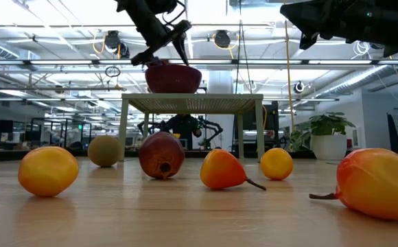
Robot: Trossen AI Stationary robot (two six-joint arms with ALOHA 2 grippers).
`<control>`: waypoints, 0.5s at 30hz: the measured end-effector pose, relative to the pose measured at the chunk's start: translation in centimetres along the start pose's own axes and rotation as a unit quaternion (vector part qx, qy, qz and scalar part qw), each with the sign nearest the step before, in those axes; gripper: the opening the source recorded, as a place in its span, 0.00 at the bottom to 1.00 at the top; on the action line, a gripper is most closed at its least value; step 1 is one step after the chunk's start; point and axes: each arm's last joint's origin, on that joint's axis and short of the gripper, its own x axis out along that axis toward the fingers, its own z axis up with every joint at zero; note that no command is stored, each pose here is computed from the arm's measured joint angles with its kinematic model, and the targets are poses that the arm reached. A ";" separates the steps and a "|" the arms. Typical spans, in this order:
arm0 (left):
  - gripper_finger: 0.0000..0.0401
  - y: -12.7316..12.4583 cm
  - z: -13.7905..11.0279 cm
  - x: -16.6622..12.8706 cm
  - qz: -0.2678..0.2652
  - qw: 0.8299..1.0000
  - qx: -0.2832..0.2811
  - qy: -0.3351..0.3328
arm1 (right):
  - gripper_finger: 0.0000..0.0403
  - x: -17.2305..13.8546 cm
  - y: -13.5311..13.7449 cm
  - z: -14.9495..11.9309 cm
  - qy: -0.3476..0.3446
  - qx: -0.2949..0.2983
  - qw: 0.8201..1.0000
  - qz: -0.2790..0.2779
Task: Pick & Place Fruit
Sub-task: Put the pear into the violet strainer bowl on the shelf
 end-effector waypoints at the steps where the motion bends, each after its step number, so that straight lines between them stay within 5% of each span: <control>1: 0.76 0.1 0.1 -0.3 -0.004 1.000 -0.002 0.001 | 0.00 0.0 0.0 0.0 -0.001 0.000 1.000 0.000; 15: 0.74 -1.7 -1.2 -6.5 -0.072 0.996 0.036 -0.039 | 0.00 0.0 0.0 0.1 -0.004 0.000 1.000 0.000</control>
